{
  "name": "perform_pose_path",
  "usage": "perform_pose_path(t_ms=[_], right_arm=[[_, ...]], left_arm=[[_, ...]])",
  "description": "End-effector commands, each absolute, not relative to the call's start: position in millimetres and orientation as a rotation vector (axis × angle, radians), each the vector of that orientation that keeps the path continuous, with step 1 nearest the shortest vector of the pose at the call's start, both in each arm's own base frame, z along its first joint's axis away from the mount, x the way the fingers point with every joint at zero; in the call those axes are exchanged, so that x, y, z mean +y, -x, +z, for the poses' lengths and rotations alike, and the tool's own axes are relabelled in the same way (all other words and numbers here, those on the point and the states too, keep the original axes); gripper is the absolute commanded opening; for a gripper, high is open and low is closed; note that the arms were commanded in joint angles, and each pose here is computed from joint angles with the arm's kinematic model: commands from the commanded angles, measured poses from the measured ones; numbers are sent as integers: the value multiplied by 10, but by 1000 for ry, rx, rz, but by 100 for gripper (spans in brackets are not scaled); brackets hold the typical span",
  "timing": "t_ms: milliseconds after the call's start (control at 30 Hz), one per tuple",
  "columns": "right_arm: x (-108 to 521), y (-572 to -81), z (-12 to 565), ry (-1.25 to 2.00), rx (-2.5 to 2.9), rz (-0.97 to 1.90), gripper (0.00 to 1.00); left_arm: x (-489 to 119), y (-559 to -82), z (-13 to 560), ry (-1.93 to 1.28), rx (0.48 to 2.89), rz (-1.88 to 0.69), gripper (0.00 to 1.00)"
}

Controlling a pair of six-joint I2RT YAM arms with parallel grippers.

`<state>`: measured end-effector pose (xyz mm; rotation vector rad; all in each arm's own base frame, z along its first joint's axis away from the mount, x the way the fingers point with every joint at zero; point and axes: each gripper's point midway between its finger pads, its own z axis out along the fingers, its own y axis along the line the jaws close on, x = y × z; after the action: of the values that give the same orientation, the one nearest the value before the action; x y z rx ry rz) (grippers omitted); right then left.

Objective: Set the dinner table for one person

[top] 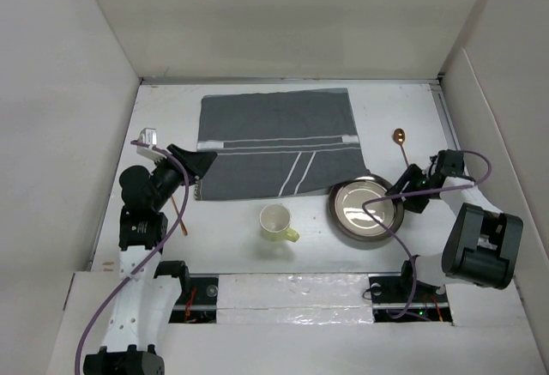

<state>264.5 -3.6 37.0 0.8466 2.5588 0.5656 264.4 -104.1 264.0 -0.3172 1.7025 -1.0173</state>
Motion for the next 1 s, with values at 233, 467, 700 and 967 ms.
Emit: perform_pose_path(t_ms=[233,467,700,967], right_arm=[[166,-2307,293,-981,2568,572,14],[215,-2305,687,-858,2388,586,0],[265,-2317,1841,-683,2120,605,0],[520,-2309,3345,-430,1857,750,0]], left_arm=[[-1006,-2647,2805,299,1628,-1005,34],[-953,-2664,2811,324,1627,-970,34],[-877,-2666,2793,359,1634,-919,33],[-761,-2659,2872,376,1651,-821,33]])
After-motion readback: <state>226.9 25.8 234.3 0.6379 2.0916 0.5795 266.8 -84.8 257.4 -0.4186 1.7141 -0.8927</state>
